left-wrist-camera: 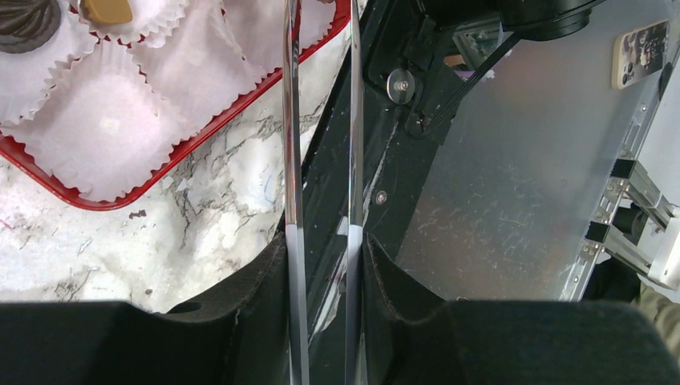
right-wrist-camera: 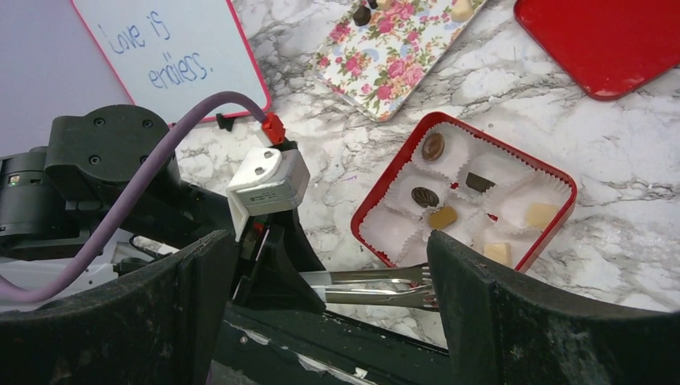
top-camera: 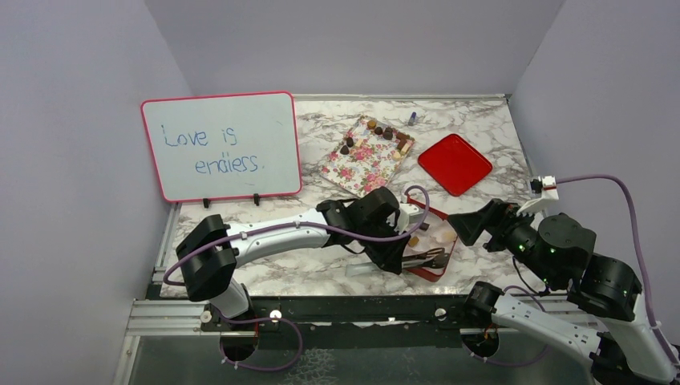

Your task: Pack the chocolate

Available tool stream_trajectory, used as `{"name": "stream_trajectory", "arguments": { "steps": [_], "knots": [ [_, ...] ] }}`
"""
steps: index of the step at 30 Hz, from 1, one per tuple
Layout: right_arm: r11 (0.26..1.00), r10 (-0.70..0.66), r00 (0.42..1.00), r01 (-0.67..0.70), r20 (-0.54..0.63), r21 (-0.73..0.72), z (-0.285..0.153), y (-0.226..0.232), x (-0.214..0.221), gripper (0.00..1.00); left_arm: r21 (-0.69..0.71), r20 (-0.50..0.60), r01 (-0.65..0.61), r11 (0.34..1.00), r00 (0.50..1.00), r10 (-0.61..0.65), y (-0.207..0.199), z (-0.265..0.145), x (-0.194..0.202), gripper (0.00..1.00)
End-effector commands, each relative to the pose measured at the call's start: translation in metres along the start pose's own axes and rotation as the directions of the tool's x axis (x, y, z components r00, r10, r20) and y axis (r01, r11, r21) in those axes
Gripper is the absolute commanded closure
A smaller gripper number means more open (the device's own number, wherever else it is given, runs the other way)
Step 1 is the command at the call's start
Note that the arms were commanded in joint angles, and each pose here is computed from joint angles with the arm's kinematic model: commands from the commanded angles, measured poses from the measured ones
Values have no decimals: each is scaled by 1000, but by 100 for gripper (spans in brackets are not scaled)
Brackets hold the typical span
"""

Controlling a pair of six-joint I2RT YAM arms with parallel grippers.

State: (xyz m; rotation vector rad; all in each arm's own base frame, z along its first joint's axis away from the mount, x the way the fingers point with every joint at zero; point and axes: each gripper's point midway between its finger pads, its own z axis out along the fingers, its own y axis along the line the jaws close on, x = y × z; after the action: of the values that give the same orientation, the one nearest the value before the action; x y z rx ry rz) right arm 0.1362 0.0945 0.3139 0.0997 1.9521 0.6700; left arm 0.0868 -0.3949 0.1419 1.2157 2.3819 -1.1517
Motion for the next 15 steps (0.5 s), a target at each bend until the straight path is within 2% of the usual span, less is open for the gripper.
{"name": "stream_trajectory", "arguments": {
  "steps": [1,15],
  "knots": [
    [1000,8,999,-7,46,-10,-6,3,-15,6,28,33,-17,999,999,16,-8,7,-7,70],
    [999,22,999,-21,45,-26,-7,3,-12,6,-21,10,-4,1000,1000,4,4,16,-2,69]
  ]
}}
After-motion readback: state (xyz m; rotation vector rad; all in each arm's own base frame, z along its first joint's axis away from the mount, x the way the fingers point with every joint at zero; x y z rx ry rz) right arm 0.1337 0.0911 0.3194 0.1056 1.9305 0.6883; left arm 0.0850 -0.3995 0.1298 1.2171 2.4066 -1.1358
